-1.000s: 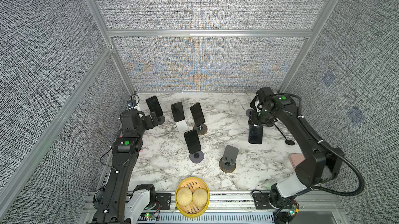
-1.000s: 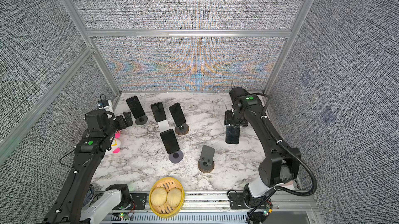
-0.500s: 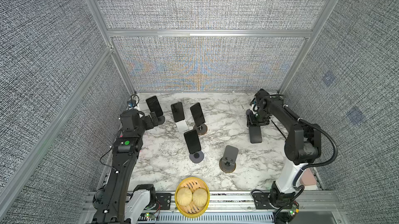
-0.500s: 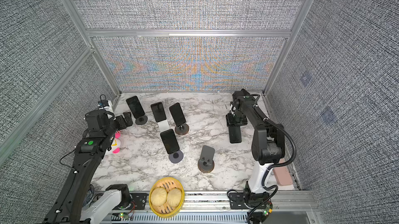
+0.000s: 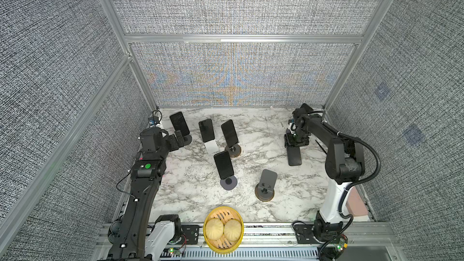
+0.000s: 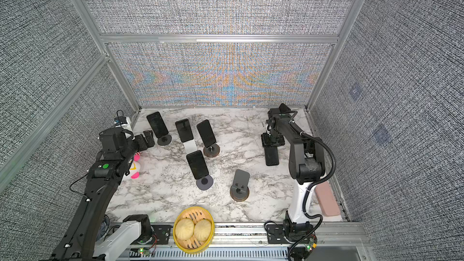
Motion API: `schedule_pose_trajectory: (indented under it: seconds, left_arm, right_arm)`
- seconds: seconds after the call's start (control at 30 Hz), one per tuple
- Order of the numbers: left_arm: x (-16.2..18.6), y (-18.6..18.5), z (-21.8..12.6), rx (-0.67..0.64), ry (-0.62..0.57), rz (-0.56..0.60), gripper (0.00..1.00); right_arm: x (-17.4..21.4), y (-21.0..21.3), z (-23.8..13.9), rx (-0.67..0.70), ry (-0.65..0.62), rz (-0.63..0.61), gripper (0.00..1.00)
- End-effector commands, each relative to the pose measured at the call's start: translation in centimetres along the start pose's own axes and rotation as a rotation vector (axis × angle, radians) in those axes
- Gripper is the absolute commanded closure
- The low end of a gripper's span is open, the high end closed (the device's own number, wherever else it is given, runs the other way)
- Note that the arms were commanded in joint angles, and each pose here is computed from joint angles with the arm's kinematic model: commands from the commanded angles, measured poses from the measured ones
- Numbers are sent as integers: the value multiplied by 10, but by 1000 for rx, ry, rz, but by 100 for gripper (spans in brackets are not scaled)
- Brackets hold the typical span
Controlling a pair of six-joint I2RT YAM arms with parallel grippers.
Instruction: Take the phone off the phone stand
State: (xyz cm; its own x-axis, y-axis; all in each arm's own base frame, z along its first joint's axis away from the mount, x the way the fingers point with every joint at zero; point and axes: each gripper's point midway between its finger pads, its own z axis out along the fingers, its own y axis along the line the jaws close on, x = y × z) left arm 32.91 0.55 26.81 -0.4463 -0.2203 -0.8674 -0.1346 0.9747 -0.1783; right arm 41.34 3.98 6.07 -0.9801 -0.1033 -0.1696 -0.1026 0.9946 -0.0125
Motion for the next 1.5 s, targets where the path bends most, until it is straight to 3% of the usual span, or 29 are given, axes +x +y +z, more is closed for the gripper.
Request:
schedule_pose_trajectory:
  seconds: [0.0, 0.57, 1.07, 1.3, 1.47]
  left_arm:
    - [-6, -4, 1, 19, -23, 1, 2]
    - [-2, -2, 6, 6, -5, 6, 2]
    - [-1, -1, 7, 7, -5, 7, 3]
    - [0, -1, 8, 3, -1, 8, 3]
    - [-1, -2, 8, 8, -1, 26, 3]
  right_arm:
    - [-10, -2, 2, 21, -45, 9, 46]
    - [-7, 4, 38, 6, 35, 68, 41]
    - [1, 3, 48, 16, 66, 61, 27]
    - [1, 3, 49, 15, 56, 76, 13]
    - [1, 2, 47, 18, 55, 74, 10]
